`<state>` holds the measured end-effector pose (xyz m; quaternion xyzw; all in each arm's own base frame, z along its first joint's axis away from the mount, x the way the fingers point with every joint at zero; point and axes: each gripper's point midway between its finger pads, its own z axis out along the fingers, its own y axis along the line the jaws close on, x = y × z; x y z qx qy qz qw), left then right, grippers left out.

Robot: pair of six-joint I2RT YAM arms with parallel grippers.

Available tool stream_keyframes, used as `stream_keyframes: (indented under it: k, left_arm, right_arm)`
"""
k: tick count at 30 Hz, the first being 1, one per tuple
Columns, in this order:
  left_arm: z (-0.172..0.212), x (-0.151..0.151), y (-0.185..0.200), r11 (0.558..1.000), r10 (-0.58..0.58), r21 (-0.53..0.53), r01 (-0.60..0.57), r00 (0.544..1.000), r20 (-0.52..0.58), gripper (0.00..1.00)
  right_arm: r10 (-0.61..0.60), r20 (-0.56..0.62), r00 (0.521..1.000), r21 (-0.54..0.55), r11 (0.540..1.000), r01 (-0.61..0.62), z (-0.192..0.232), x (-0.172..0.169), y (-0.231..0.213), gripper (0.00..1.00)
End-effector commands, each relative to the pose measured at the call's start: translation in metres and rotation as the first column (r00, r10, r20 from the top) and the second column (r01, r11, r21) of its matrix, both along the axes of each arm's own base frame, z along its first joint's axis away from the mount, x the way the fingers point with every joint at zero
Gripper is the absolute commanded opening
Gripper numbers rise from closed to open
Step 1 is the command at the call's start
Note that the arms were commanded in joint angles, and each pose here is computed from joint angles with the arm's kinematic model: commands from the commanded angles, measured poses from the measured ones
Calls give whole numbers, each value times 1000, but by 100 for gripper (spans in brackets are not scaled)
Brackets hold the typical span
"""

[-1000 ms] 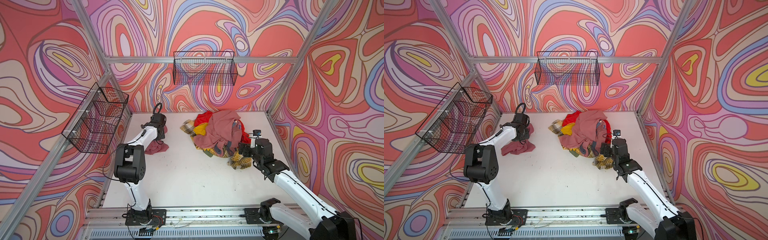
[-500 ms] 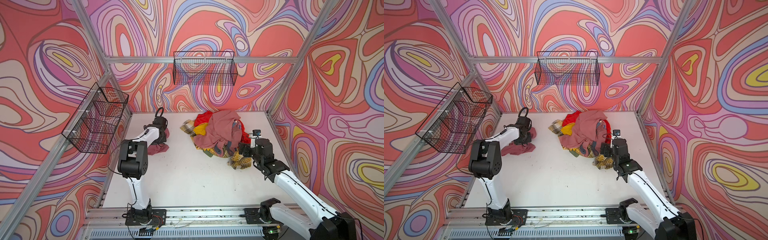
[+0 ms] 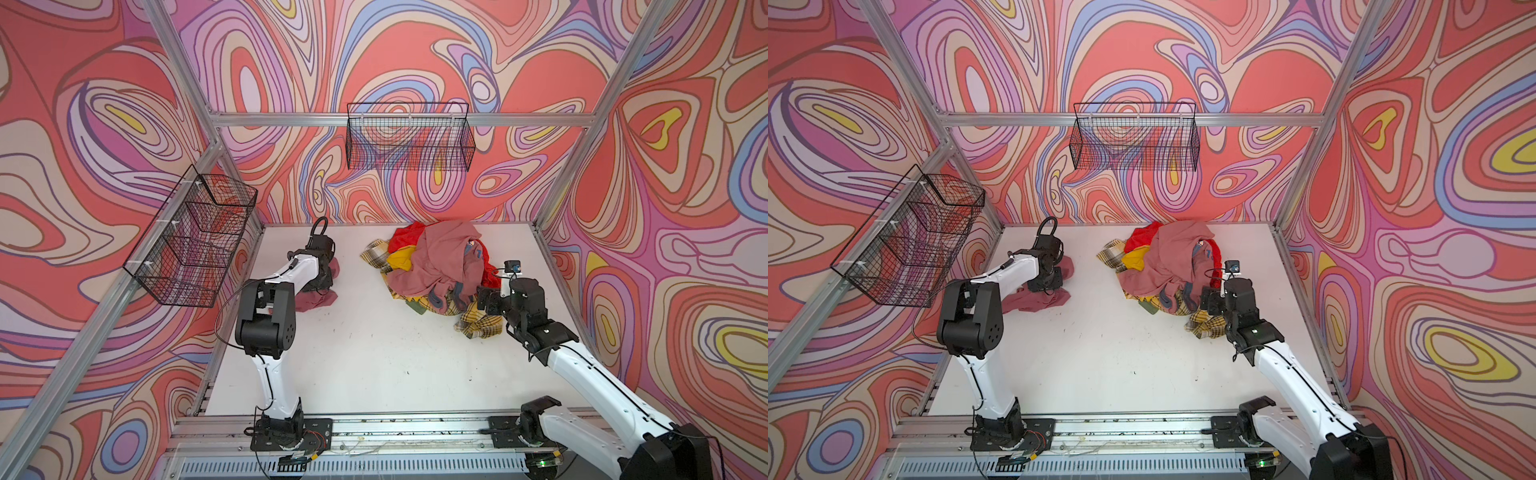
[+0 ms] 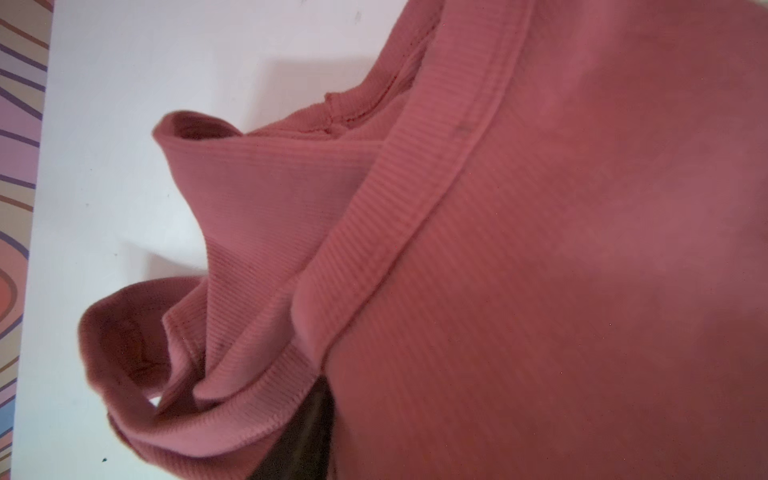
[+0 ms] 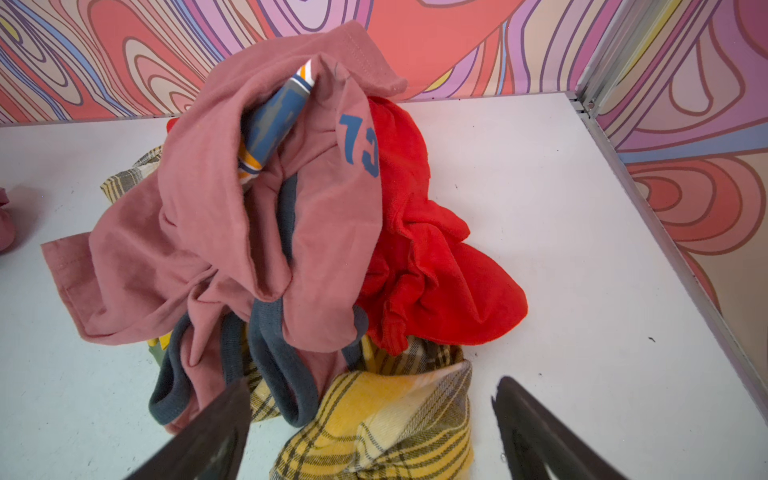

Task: Pick out a specific cloth from the pile

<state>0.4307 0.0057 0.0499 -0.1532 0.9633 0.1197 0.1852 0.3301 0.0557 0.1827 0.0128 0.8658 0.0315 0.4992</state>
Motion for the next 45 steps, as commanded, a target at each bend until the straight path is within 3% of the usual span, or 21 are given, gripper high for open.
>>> stream_keyframes:
  k: [1, 8, 16, 26, 34, 45]
  left_arm:
    - [0, -17, 5, 999, 32, -4, -33, 999, -24, 69]
    - [16, -21, 9, 998, 59, -2, -59, 997, 42, 100]
    - [32, -24, 2, 998, 56, -45, -51, 992, 112, 100]
    - [60, -45, -5, 997, 79, -25, -76, 969, 235, 100]
    - [90, -58, -17, 996, -5, 88, -29, 931, 366, 100]
    - [102, -91, -1, 983, -33, 176, -58, 880, 473, 100]
  right_arm:
    - [-9, 40, 999, -13, 1000, 10, 7, 1, -4, 95]
    - [-23, 67, 997, -32, 999, 25, 11, 4, -8, 96]
    - [-63, 132, 989, -51, 996, 70, 23, 9, -18, 97]
    - [-98, 219, 971, -65, 991, 115, 30, 13, -28, 98]
    - [-157, 325, 932, -52, 982, 184, 31, 16, -50, 98]
    - [-212, 385, 898, 19, 975, 222, -10, 32, -82, 98]
